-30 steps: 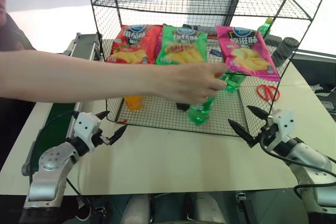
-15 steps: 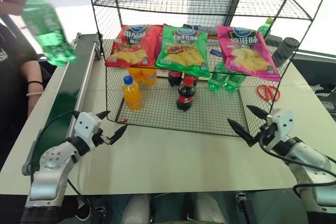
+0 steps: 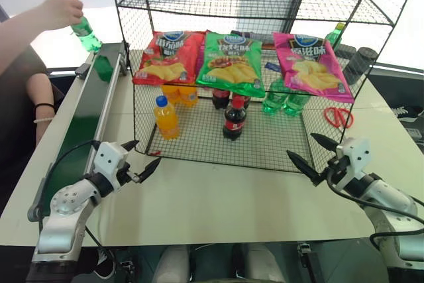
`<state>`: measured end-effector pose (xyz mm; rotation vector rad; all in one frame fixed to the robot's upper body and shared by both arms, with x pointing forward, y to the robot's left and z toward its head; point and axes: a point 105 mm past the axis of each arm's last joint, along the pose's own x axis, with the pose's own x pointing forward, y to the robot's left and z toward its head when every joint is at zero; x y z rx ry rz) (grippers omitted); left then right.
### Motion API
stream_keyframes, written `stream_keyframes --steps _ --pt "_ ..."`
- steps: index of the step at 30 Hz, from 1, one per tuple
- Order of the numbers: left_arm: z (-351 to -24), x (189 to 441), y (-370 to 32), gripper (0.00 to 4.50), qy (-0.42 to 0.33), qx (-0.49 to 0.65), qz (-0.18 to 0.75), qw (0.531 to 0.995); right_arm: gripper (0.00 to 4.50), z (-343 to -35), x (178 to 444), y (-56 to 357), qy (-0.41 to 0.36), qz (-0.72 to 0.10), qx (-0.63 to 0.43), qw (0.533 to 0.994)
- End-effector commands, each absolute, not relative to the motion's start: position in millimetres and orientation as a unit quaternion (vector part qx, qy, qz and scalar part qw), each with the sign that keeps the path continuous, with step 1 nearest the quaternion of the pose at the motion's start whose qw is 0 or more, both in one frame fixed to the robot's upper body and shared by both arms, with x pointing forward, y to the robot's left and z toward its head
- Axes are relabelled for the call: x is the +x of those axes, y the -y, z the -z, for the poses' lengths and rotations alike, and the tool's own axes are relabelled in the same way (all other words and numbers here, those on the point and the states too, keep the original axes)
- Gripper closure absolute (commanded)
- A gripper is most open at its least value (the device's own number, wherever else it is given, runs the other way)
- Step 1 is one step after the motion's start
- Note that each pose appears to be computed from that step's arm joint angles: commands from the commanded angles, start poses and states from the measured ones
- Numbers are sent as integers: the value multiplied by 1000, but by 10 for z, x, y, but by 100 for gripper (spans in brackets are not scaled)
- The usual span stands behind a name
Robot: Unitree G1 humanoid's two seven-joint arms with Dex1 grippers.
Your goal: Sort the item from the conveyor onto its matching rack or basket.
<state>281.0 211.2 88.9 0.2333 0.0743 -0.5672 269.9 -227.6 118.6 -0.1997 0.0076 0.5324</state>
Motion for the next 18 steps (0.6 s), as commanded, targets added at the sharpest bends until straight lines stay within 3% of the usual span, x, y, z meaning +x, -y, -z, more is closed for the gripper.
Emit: stream_keyframes --steps 1,18 --pt "-980 2809 -2095 0 -16 119 282 952 3 -1315 2690 2231 22 -271 -106 957" --pt "-1113 2846 -2126 0 3 92 263 960 3 -1337 2698 2143 28 -295 -107 949"
